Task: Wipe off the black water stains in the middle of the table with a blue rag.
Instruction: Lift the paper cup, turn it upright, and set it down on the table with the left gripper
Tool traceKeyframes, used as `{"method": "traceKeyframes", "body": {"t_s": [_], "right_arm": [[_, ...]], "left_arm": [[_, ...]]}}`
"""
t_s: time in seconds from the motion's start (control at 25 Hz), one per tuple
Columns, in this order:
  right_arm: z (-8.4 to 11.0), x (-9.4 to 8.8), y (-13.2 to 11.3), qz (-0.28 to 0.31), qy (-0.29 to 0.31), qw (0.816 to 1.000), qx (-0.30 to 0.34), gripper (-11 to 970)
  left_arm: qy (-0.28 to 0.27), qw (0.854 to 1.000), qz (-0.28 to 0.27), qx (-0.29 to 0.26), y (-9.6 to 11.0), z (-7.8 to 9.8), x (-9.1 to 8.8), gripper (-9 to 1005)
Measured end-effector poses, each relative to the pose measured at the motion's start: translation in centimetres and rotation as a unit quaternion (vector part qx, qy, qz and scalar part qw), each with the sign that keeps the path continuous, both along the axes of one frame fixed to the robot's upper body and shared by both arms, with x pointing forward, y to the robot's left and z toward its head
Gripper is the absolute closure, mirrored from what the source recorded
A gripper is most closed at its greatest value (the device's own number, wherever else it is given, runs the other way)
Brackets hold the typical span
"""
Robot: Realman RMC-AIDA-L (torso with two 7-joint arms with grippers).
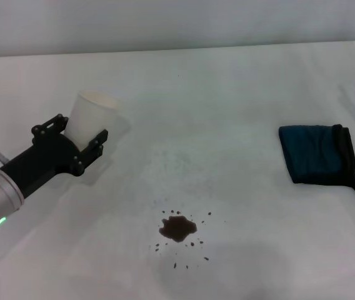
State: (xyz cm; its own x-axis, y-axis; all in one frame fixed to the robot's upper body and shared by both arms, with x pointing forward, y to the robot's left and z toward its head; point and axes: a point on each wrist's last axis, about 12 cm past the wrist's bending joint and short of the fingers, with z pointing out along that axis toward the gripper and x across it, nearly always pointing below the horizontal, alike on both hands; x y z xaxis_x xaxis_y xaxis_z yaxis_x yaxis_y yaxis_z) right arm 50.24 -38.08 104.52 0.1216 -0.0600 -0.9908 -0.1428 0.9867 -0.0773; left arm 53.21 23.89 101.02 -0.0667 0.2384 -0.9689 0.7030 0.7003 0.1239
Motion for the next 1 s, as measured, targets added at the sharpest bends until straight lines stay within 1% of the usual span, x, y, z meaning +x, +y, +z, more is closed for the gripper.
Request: {"method": "traceKeyframes", "body": {"t_s": [0.2, 0.4, 0.64, 0.84, 1.0], "right_arm": [[-0.1, 0.1, 0.1, 0.001, 0.004, 1.000, -0.001, 87], [-0.2, -0.1, 0.0, -0.002, 0.007, 1.000, 0.003, 87], [-0.5, -0.2, 0.1, -0.005, 0.014, 1.000, 0.003, 87], [-0.6, -0.2, 0.1, -0.005, 0.018, 1.000, 0.003, 88], [-0.6, -0.1, 0.1, -0.006, 0.018, 1.000, 0.003, 88]], "left_arm": [[-0.003, 1.000, 0.022, 0.015, 0.2, -0.8, -0.6, 412], [-0.004, 0.999, 0.026, 0.025, 0.3, -1.3, -1.4, 411], [-0.010, 0.998, 0.024, 0.061, -0.3, -2.2, -2.0, 410], [-0.005, 0.998, 0.034, 0.053, -0.7, -2.2, -2.0, 411], [0.004, 0.998, 0.040, 0.043, -1.0, -2.5, -2.5, 410]]}}
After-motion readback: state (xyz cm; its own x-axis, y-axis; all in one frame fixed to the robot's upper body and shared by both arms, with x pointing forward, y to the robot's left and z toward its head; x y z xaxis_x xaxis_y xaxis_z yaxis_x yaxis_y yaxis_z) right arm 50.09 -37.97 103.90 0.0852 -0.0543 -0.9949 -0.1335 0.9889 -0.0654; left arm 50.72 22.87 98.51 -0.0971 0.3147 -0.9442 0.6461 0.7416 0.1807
